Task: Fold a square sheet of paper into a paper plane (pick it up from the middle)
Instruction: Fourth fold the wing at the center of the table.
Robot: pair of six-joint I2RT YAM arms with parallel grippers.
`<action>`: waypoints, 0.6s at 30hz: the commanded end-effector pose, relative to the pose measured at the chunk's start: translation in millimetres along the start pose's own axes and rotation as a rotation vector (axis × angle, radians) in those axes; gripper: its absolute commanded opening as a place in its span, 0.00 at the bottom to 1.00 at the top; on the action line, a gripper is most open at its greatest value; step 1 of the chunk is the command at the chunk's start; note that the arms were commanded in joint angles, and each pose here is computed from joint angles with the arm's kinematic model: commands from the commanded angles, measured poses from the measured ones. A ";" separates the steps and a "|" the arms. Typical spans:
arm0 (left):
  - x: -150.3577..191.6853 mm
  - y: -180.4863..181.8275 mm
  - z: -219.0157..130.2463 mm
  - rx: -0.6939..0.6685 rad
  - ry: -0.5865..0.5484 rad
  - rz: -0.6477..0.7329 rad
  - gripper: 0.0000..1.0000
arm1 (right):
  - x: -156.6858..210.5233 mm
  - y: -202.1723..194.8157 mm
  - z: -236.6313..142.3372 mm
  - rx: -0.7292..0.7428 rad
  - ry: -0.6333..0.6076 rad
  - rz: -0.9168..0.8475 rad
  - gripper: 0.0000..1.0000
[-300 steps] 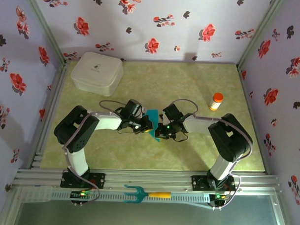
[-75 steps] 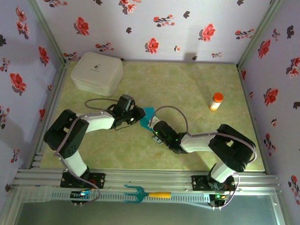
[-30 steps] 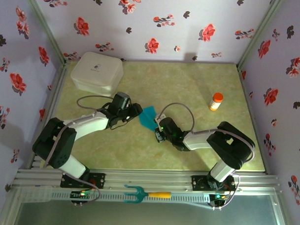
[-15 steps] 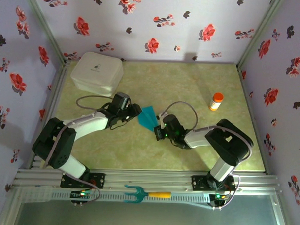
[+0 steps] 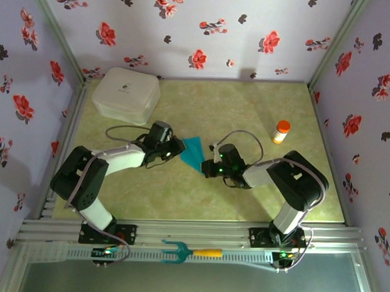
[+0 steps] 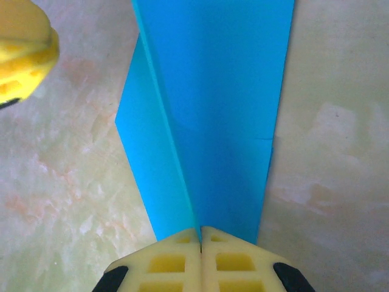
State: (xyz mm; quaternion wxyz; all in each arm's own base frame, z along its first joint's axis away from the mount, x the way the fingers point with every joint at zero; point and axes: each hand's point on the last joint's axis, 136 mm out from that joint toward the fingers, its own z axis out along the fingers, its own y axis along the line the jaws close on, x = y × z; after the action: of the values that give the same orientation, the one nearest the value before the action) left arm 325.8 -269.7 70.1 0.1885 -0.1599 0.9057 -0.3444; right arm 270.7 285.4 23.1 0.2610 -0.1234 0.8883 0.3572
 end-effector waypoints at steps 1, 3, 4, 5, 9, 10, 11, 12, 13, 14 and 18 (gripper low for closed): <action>-5.8 -15.0 5.0 0.050 0.009 -0.003 0.13 | 2.1 -1.6 -1.0 -0.024 0.000 0.058 0.03; -3.6 -14.5 9.5 0.049 0.025 -0.006 0.11 | 2.2 -4.0 -2.9 -0.025 -0.009 0.071 0.03; -2.6 -13.5 11.8 0.046 0.032 -0.007 0.10 | 0.9 -3.2 -3.4 -0.031 -0.013 0.076 0.03; -1.6 -13.1 14.2 0.045 0.040 -0.010 0.09 | 1.1 -3.9 -3.8 -0.031 -0.015 0.083 0.03; 1.5 -16.2 24.0 0.065 0.064 -0.019 0.08 | 1.8 -6.5 -4.3 -0.022 -0.019 0.094 0.03; 2.7 -14.8 26.4 0.061 0.071 -0.022 0.08 | 2.1 -6.8 -4.4 -0.023 -0.019 0.095 0.03; 4.1 -13.6 28.7 0.058 0.077 -0.025 0.07 | 1.8 -7.0 -4.5 -0.022 -0.020 0.095 0.03; 4.9 -11.9 31.1 0.054 0.081 -0.026 0.07 | 1.7 -6.6 -4.9 -0.024 -0.021 0.095 0.03; 5.9 -10.7 32.7 0.051 0.085 -0.029 0.07 | 1.8 -6.8 -4.9 -0.023 -0.021 0.096 0.03; 7.4 -8.1 35.3 0.045 0.088 -0.033 0.07 | 2.3 -7.7 -5.0 -0.021 -0.022 0.098 0.03; 12.3 0.1 43.9 0.027 0.113 -0.054 0.06 | 1.9 -8.3 -5.1 -0.021 -0.023 0.102 0.03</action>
State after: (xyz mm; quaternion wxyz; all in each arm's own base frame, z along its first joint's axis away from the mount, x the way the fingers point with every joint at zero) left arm 330.4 -290.8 35.6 0.1369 -0.1603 0.9101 -0.3569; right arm 271.7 279.7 23.9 0.2570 -0.0891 0.8847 0.3787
